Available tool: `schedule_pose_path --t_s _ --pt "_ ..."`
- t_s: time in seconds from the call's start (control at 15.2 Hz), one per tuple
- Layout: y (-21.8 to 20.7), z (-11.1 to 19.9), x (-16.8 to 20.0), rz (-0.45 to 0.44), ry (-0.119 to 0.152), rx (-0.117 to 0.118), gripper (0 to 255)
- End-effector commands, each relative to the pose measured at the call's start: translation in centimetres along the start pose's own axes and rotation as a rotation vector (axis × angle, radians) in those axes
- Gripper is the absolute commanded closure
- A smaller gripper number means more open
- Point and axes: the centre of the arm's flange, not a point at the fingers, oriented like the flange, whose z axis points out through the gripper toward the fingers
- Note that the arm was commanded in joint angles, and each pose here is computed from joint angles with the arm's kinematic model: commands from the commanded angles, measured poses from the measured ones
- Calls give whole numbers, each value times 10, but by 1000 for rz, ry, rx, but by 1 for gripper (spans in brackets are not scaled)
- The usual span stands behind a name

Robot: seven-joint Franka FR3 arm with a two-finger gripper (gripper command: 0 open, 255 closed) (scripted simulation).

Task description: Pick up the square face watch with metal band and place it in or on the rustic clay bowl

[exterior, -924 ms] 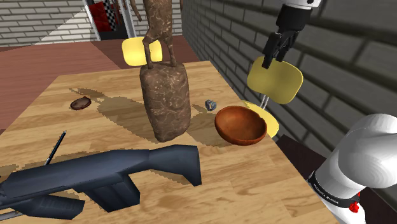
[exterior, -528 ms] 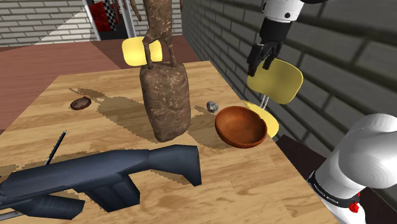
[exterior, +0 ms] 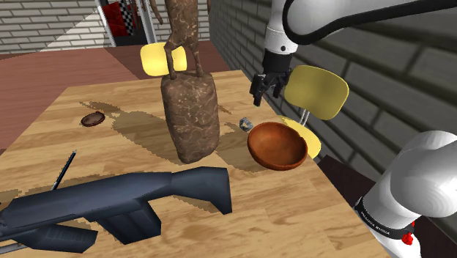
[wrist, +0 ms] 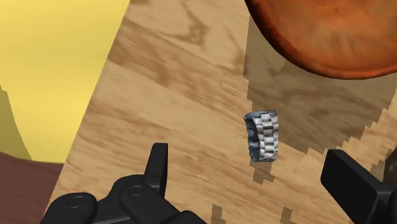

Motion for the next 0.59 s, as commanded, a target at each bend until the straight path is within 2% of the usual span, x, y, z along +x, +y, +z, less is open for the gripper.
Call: schedule_pose_path --t_s 0.0,0.33,0.53 --pt "-11 23 13 12 -6 2 0" --pt "-39 70 47 37 -22 5 0" --pt "-40 86 47 37 -22 5 0"
